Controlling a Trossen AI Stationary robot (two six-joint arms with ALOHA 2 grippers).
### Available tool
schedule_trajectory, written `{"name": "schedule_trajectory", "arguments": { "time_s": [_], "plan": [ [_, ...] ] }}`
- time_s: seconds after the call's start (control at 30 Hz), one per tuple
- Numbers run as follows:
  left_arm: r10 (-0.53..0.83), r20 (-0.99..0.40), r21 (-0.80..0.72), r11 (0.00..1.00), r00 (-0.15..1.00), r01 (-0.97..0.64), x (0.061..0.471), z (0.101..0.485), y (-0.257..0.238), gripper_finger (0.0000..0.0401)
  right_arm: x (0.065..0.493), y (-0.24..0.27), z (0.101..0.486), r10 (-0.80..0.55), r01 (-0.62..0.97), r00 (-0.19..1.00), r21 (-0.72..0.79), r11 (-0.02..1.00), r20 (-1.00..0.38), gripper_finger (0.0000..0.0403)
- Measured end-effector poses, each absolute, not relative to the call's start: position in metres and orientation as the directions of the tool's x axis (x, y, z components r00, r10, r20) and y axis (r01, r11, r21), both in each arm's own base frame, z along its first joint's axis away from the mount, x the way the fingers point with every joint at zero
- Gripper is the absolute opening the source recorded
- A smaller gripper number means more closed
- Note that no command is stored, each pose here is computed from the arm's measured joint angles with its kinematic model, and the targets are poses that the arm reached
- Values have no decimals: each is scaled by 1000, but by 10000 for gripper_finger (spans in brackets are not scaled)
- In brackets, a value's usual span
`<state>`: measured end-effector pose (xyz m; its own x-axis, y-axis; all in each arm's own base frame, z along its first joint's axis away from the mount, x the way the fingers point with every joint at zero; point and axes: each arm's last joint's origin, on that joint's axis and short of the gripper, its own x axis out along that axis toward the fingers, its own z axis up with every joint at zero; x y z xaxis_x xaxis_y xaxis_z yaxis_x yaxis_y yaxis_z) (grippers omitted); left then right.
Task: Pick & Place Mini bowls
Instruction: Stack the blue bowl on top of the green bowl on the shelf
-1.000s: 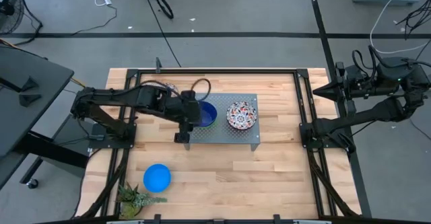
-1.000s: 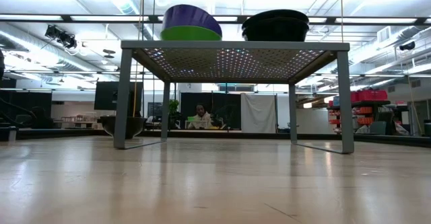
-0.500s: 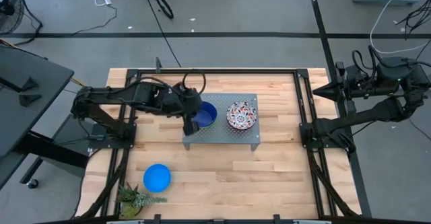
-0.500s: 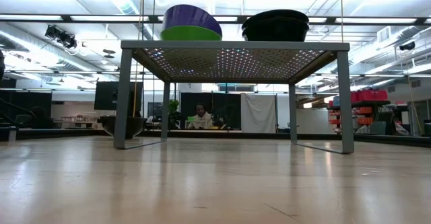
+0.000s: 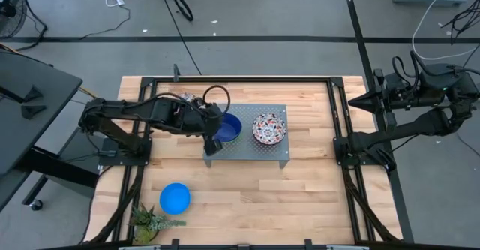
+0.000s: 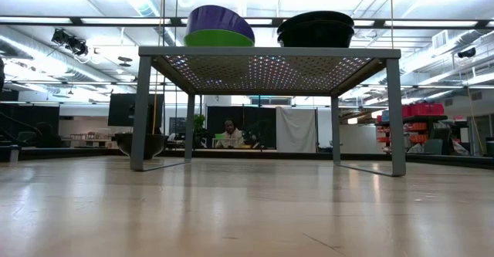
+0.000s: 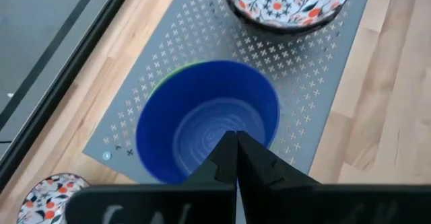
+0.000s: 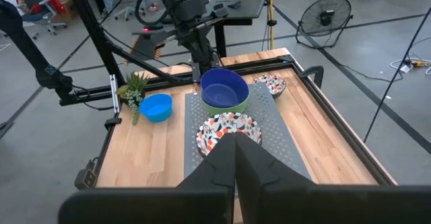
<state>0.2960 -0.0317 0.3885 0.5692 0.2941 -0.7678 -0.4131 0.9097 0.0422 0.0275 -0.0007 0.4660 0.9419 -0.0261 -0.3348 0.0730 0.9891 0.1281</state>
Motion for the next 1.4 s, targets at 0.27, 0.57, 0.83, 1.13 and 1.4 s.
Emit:
{"name": "schedule_trajectory", "arguments": {
  "time_s": [0.27, 0.57, 0.83, 1.13, 1.4],
  "plan": [
    [275, -802, 48, 914, 530, -402, 292, 386, -30, 1, 27, -1, 466, -26, 73, 942, 128, 989, -335, 7],
    [368, -740, 56, 868, 564, -493, 297, 389, -29, 1, 27, -1, 466, -26, 73, 942, 128, 989, -335, 6],
    [279, -617, -65, 914, 736, -400, 313, 404, -33, 0, 27, -1, 466, -26, 73, 942, 128, 989, -335, 6],
    [254, -518, -102, 930, 817, -354, 319, 414, -41, 0, 27, -1, 466, -26, 73, 942, 128, 989, -335, 6],
    [272, -499, -75, 933, 823, -353, 316, 415, -59, 0, 27, -1, 466, -26, 68, 942, 114, 991, -335, 6]
  ]
}}
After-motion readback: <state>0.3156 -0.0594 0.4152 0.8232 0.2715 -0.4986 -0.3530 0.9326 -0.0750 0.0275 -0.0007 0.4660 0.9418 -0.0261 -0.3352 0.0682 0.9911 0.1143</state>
